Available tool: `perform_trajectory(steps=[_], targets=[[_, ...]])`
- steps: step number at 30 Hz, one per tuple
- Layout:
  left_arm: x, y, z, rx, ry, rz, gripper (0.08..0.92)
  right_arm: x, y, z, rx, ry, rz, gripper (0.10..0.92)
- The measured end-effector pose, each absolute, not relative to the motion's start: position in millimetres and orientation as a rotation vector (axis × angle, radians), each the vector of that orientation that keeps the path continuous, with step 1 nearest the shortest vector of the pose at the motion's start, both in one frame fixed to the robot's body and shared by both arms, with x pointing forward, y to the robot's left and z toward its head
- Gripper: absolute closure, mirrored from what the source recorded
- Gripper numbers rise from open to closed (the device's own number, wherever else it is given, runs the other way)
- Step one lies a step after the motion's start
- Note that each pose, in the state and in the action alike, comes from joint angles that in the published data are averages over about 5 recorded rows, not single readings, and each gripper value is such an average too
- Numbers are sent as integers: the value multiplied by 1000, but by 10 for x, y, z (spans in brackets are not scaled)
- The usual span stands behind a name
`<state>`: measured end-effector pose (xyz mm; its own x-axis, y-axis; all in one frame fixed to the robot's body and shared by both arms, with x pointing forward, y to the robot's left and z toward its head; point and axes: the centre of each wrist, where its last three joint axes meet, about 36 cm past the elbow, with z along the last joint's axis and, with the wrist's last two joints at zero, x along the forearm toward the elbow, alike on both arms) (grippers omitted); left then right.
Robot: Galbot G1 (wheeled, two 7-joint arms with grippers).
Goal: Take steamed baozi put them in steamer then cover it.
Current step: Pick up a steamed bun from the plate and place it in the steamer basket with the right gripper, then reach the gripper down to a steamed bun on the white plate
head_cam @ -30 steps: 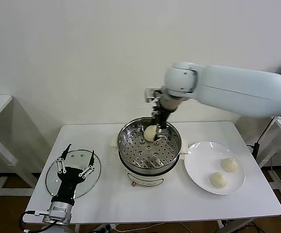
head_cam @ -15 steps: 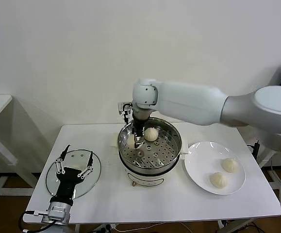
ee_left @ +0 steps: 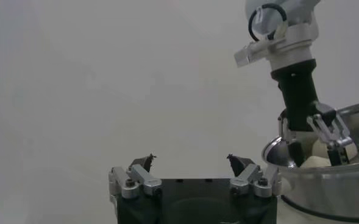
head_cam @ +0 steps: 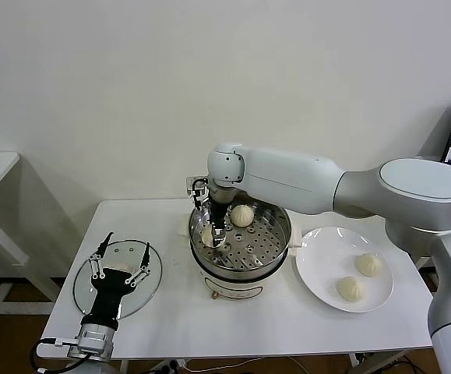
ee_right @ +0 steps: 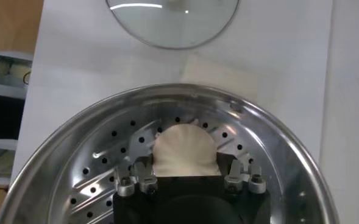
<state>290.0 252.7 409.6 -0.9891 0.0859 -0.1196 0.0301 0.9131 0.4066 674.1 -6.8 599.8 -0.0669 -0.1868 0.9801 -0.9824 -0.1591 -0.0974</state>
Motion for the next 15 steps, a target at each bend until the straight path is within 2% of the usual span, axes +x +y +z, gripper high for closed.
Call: perform_trajectory(steps=[7, 15], targets=[[2884, 2512, 4088, 95, 2940, 626, 177, 6768, -285, 6257, 1444, -1350, 1288, 200], [2895, 2441, 4089, 102, 2936, 624, 177, 6756, -1038, 6866, 1431, -1393, 1273, 200]])
